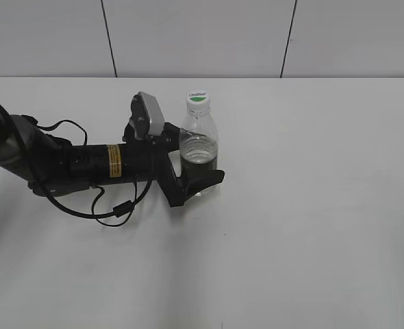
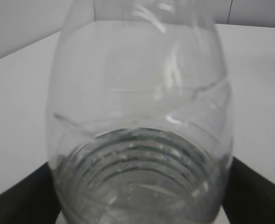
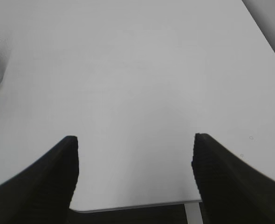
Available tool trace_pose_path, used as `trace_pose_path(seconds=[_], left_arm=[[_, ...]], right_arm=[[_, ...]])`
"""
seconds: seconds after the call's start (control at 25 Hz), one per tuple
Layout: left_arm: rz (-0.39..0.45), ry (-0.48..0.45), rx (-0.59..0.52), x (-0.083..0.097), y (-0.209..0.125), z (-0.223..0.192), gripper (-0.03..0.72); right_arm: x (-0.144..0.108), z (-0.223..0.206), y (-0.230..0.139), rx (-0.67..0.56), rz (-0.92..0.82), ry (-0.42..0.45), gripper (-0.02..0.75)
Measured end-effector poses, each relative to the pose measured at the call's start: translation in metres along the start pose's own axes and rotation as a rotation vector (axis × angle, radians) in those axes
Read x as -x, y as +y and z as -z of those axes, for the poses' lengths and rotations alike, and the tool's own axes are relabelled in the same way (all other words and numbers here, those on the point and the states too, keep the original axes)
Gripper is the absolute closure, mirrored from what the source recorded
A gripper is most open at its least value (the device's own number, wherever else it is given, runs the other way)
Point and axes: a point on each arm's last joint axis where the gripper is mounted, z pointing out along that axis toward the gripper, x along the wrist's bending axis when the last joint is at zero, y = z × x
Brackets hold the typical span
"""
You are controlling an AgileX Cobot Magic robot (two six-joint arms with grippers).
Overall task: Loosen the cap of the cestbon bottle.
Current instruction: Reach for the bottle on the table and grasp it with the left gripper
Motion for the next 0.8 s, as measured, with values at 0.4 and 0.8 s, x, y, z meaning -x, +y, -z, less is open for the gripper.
trace_pose_path(seconds=[0.4, 0.8], left_arm=[[0.001, 0.008, -0.021, -0.0006, -0.0018, -0.0003, 0.298], [-0.003, -0.016, -0.014, 0.0018, -0.0030, -0.0007, 0.307]], right_arm=[[0.0000, 0.0000, 0.0000, 0.000, 0.000, 0.000, 0.154], [0.0005, 0.0008, 0.0073, 0.027, 0.000, -0.002, 0.154]])
